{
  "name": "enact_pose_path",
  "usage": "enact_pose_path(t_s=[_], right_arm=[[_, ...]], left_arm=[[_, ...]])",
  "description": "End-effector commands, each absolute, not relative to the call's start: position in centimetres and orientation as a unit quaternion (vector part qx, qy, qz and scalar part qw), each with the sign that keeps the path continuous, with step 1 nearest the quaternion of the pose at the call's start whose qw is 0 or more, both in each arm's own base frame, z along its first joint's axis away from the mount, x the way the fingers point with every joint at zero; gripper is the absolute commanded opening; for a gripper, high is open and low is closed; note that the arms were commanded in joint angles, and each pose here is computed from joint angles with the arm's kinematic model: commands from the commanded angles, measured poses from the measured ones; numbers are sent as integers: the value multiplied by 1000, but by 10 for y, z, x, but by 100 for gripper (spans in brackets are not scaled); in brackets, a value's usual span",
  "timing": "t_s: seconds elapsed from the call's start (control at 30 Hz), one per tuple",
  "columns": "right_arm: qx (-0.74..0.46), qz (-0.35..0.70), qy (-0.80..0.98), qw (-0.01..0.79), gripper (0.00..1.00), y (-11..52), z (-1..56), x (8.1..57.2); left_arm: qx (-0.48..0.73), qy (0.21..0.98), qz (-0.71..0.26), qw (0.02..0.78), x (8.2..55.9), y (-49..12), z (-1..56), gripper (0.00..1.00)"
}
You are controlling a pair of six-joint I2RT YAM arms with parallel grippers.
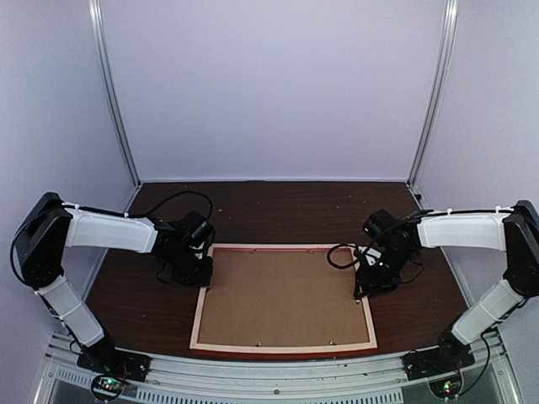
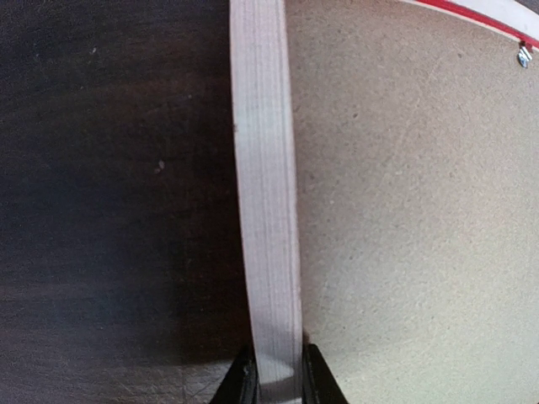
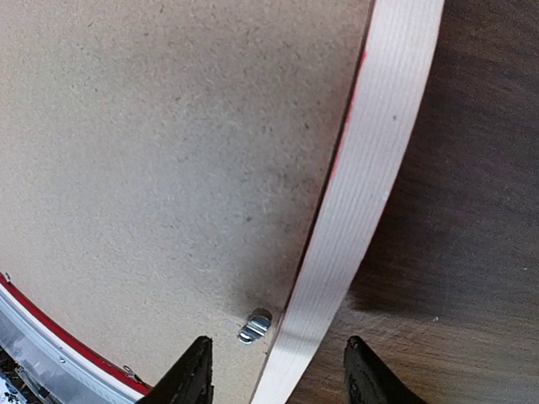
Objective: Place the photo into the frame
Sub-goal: Press the fastener onto the backboard.
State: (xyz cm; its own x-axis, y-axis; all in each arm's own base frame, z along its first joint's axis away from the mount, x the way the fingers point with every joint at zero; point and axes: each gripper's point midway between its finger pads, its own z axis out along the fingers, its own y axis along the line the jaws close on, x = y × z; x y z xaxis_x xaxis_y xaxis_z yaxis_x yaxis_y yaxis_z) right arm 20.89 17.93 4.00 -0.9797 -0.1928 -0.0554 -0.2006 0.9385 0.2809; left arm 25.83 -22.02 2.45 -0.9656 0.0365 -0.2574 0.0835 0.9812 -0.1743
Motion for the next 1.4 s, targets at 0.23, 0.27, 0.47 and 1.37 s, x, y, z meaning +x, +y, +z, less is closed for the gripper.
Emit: enact_pose_path(t_s=[0.23, 0.27, 0.47, 1.37], right_arm=[[-88, 126, 988, -13, 51, 165, 29, 186], [-87, 125, 988, -14, 51, 164, 29, 185], [-82, 114, 990, -19, 50, 161, 25, 185], [-46, 50, 997, 20, 49, 154, 22, 214]], left_arm=[[49, 988, -100, 111, 251, -229, 17, 17], [48, 988, -100, 111, 251, -229, 17, 17], [48, 988, -100, 111, 251, -229, 17, 17], [50, 988, -99, 110, 250, -228, 17, 17]])
